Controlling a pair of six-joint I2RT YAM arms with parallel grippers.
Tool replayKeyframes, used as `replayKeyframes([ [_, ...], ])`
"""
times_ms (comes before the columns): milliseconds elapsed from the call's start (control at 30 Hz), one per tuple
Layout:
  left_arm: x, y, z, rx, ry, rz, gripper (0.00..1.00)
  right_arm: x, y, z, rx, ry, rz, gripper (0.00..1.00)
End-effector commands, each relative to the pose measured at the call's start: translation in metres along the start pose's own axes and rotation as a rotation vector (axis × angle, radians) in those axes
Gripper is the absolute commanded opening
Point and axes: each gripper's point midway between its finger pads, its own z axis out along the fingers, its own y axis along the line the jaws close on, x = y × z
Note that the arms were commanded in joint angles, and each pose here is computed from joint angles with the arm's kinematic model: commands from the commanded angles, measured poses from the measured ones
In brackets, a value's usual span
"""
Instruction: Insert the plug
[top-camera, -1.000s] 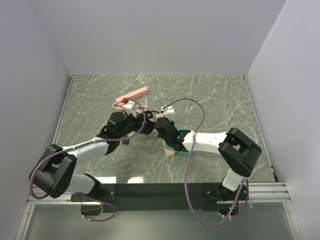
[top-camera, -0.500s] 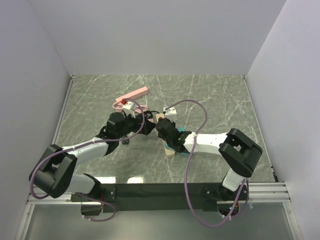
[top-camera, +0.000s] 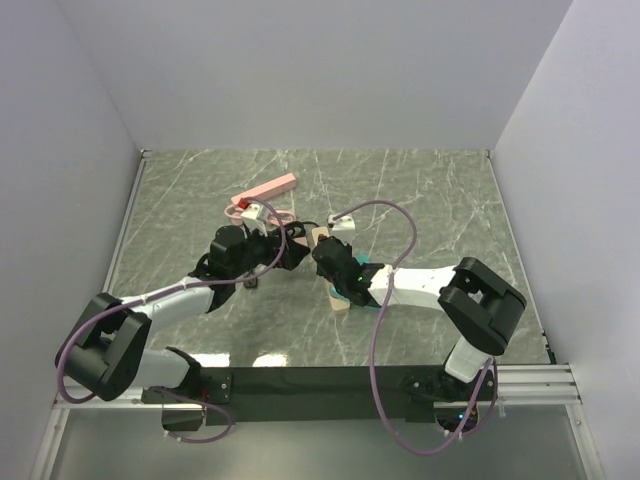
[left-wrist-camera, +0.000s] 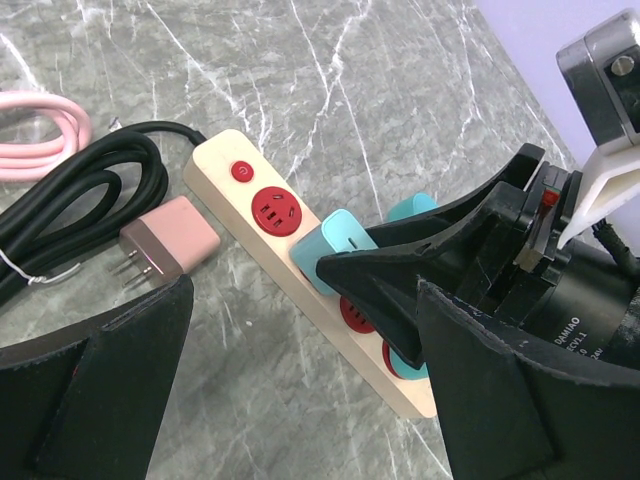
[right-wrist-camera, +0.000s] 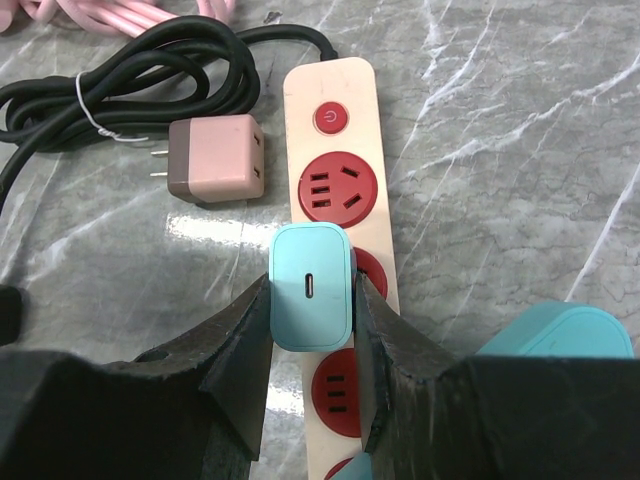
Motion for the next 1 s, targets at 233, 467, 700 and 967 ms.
replayKeyframes([
  [233,-0.021,-0.011,-0.007,0.031,-0.065,0.016,0.99,0.056,-0.007,-0.027,-0.024,0.28,-0.126,0.17],
  [467,-0.024,-0.012,-0.01,0.026,-0.074,0.02,0.99,0.015,-0.005,-0.033,-0.008,0.175,-0.15,0.57],
  [700,-0.027,-0.011,-0.015,0.007,-0.09,0.016,0.99,-0.018,-0.008,-0.041,0.008,0.087,-0.148,0.92],
  [967,-0.021,0.009,-0.023,-0.1,-0.114,-0.031,0.99,-0.084,-0.012,-0.078,-0.025,-0.102,-0.135,0.92],
])
